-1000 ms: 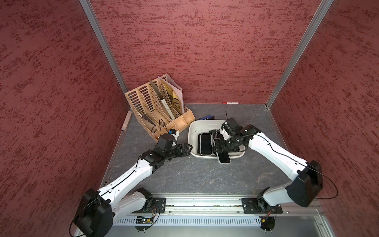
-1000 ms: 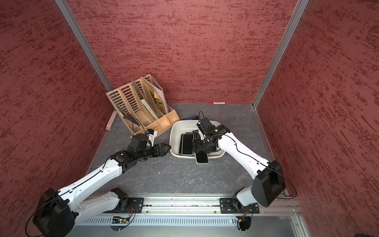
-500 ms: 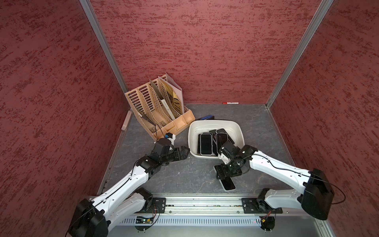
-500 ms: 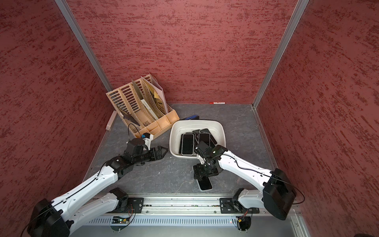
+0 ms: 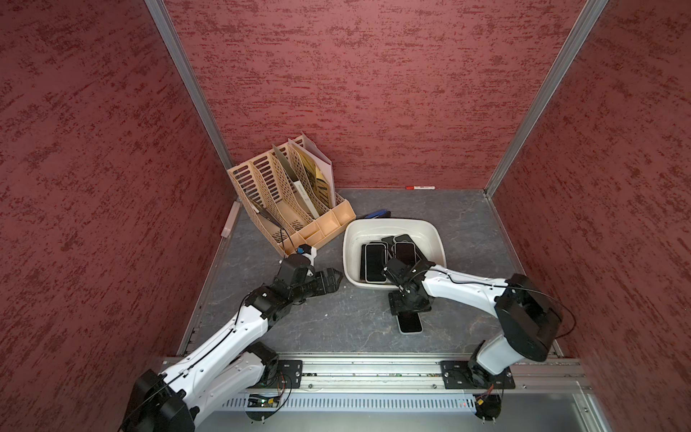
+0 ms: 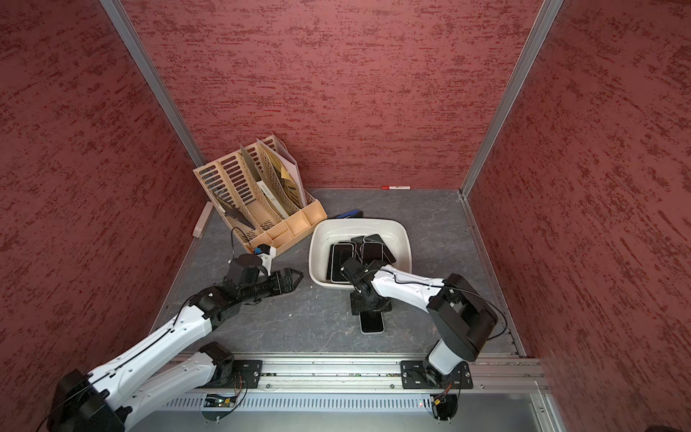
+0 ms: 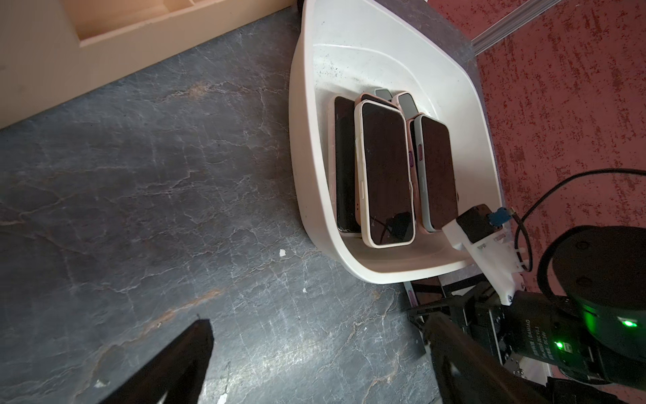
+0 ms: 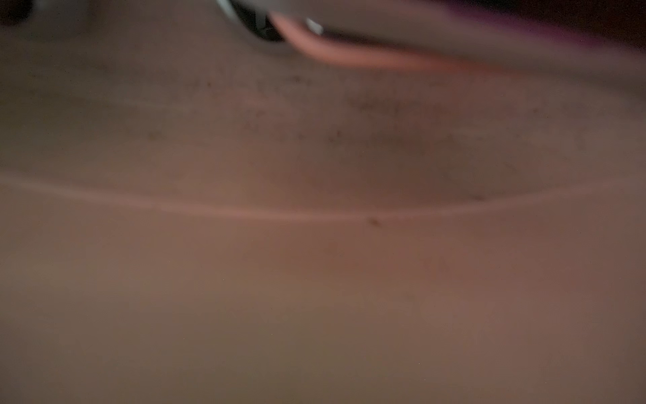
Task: Take the phone out of the storage box
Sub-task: Place the phone at the center of the board, then pick up the phone from the storage box, then place the phone at the center of the board, then pick up the phone from the storage box.
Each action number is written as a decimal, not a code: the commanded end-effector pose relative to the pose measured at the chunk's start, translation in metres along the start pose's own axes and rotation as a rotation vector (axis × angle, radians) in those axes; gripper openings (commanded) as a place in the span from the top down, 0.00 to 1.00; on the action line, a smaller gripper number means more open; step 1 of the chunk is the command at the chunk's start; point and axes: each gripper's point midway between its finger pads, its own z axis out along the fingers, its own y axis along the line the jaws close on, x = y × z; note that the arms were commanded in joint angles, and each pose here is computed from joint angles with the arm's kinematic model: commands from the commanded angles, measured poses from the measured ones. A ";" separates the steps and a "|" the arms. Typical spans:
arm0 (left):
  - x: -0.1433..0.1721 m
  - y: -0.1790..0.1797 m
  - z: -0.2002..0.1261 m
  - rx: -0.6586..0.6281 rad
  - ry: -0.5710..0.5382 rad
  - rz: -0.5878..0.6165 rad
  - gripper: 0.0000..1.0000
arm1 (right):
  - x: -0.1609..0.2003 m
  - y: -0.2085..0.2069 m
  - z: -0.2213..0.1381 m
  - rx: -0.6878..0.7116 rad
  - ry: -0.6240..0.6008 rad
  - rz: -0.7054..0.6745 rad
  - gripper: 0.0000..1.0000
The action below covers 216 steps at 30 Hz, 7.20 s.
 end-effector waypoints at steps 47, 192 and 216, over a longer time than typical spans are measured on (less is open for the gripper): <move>-0.008 -0.016 -0.004 0.010 -0.033 0.023 0.00 | -0.168 -0.026 -0.056 0.017 -0.184 0.090 0.07; -0.027 -0.053 -0.055 0.031 -0.120 -0.060 0.00 | -0.026 0.091 -0.090 -0.148 -0.190 -0.145 0.02; -0.024 -0.085 -0.038 0.125 -0.113 0.055 0.00 | -0.145 -0.020 -0.067 0.011 -0.182 -0.014 0.02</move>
